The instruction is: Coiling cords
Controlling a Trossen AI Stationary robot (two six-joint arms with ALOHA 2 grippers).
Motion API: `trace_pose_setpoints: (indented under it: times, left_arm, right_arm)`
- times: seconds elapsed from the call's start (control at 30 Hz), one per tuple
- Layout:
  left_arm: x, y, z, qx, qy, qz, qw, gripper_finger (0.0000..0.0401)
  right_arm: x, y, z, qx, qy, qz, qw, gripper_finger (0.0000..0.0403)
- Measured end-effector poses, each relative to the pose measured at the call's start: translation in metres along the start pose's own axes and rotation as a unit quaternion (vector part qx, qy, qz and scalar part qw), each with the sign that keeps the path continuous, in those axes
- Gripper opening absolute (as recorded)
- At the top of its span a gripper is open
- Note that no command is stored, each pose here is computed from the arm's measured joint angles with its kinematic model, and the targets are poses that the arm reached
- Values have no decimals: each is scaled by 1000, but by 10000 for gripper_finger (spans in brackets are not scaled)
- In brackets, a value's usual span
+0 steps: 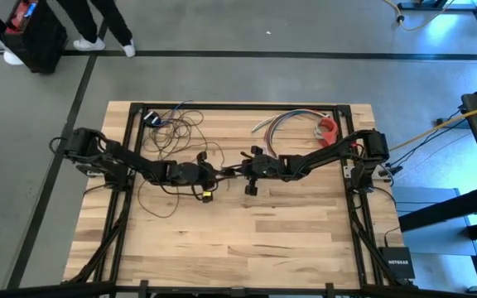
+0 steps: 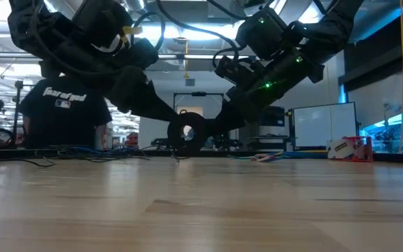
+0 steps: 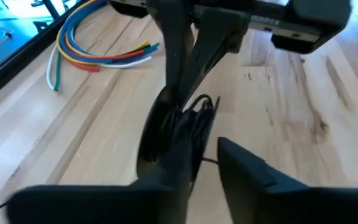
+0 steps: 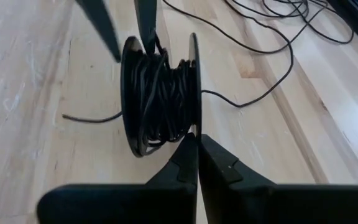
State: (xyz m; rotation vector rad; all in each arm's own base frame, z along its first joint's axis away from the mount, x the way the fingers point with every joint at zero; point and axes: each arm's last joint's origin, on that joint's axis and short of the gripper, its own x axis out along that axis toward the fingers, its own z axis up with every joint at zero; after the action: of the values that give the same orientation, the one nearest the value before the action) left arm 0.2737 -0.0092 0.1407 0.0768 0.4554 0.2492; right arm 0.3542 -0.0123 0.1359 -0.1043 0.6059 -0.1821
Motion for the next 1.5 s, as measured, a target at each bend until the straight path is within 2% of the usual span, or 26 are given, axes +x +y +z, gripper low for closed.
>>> trace_pose_setpoints:
  times: [0.1, 0.17, 0.57, 0.67, 0.9, 1.0, 1.1, 1.2, 1.4, 1.5]
  left_arm:
    - [1, 1, -1, 6, 6, 2, 1000, 25]
    - [1, 1, -1, 15, 5, 2, 1000, 8]
    - [1, 1, -2, 22, 6, 1, 1000, 4]
    - [1, 1, -1, 20, 4, 1, 1000, 3]
    - [0, -3, -2, 17, 4, -5, 1000, 2]
    - [-1, -6, -1, 20, 3, -18, 1000, 2]
    - [0, -8, -2, 18, 1, -72, 997, 2]
    - [5, -12, -4, 13, -15, -106, 994, 2]
    - [24, -19, -12, 6, -35, -124, 992, 1]
    - [33, -22, -14, 7, -28, -125, 992, 2]
  right_arm:
    - [0, 0, 0, 0, -1, 0, 1000, 5]
    - [0, 0, 1, 1, -6, -1, 1000, 5]
    - [0, -1, 3, -8, -5, -1, 1000, 7]
    - [-11, -3, 13, -14, 11, -19, 1000, 31]
    - [-70, -12, 29, -17, 70, -24, 997, 131]
    - [-92, -10, 30, -6, 45, -7, 999, 162]
    - [-100, 2, 16, -12, -1, 38, 999, 178]
    - [-103, 13, -1, -15, -68, 56, 996, 183]
    - [-111, 25, -26, 9, -160, 48, 986, 183]
    - [-112, 26, -28, 13, -169, 37, 985, 184]
